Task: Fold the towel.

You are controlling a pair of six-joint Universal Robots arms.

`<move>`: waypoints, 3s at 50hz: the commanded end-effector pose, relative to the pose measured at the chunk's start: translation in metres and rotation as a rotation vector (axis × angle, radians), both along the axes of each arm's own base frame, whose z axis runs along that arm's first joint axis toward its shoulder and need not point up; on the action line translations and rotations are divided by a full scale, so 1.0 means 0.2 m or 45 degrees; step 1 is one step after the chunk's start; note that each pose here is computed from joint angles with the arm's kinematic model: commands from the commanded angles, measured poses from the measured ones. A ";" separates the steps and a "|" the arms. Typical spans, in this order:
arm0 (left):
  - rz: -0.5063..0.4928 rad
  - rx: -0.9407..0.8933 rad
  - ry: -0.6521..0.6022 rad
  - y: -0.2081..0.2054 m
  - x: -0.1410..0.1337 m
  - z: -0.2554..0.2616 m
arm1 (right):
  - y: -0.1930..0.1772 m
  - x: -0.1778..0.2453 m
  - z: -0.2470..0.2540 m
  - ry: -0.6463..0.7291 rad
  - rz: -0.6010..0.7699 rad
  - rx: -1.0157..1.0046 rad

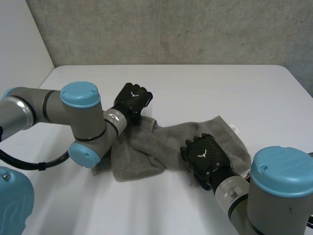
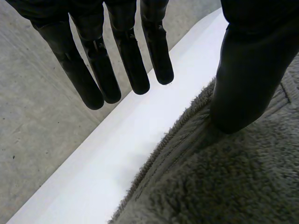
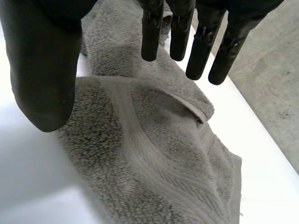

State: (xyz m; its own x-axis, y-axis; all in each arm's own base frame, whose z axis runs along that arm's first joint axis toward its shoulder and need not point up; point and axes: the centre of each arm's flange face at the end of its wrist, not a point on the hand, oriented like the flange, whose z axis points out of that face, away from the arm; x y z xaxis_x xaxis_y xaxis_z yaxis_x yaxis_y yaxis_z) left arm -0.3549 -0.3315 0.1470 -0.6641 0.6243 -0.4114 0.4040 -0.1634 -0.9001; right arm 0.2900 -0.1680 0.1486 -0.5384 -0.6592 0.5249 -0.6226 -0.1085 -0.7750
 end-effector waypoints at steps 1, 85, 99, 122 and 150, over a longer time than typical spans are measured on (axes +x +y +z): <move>-0.003 0.021 -0.015 -0.02 -0.01 -0.09 | 0.00 0.01 -0.03 0.009 0.009 0.011; 0.525 0.305 0.340 0.25 0.75 0.20 | -0.44 -0.21 0.22 -0.012 0.283 0.205; 0.201 -0.007 0.144 0.37 0.66 0.34 | -0.36 -0.25 0.43 -0.555 -0.015 0.227; 0.138 0.044 -0.206 0.44 0.71 0.14 | -0.08 -0.19 0.11 -0.215 -0.276 0.159; 0.314 0.255 -0.232 0.33 0.91 -0.09 | -0.09 -0.31 -0.04 -0.085 -0.294 0.111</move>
